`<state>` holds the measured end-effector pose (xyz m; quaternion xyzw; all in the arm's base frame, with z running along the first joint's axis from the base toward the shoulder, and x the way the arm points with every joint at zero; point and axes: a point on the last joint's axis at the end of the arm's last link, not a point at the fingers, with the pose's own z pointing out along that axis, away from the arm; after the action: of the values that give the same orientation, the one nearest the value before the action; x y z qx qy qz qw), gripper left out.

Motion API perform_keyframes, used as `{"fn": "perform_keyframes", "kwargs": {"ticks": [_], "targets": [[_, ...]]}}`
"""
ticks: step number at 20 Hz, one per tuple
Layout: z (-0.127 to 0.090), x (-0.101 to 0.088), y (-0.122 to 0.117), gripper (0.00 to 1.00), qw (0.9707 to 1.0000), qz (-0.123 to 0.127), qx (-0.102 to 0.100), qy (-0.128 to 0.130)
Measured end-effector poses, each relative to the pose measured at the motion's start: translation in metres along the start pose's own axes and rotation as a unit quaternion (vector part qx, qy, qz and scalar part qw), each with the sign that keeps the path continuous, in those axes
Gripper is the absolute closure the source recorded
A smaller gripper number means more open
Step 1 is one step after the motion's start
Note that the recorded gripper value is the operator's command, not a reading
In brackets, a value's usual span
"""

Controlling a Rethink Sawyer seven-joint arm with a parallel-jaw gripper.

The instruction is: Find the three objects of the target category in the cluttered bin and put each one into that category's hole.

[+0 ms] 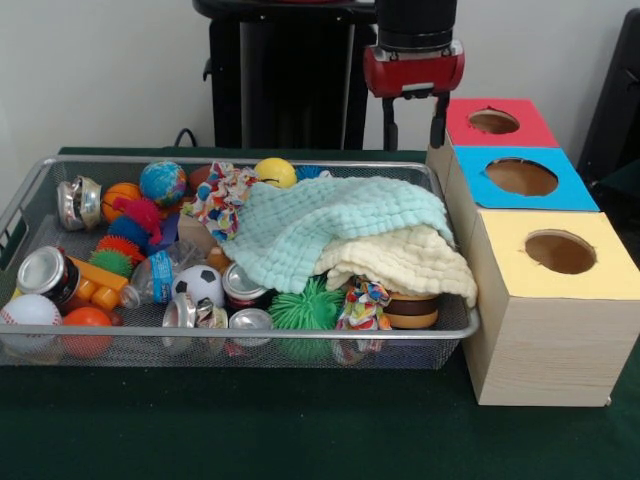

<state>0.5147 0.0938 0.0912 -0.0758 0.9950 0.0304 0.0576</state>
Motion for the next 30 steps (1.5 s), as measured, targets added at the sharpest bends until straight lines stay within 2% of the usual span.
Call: {"fn": "perform_keyframes", "kwargs": {"ticks": [5,9,12,15,22,30], "targets": [[0.001,0.003,-0.007,0.00,0.9994,-0.026,0.021,-0.004],[0.001,0.000,-0.013,0.00,0.9977,-0.053,0.040,-0.012],[0.003,-0.004,-0.021,0.00,0.9947,-0.082,0.058,-0.021],[0.007,-0.008,-0.033,0.00,0.9926,-0.095,0.072,-0.026],[0.024,-0.012,-0.057,0.00,0.9906,-0.097,0.093,-0.026],[0.060,-0.018,-0.073,0.00,0.9890,-0.095,0.102,-0.051]]}}
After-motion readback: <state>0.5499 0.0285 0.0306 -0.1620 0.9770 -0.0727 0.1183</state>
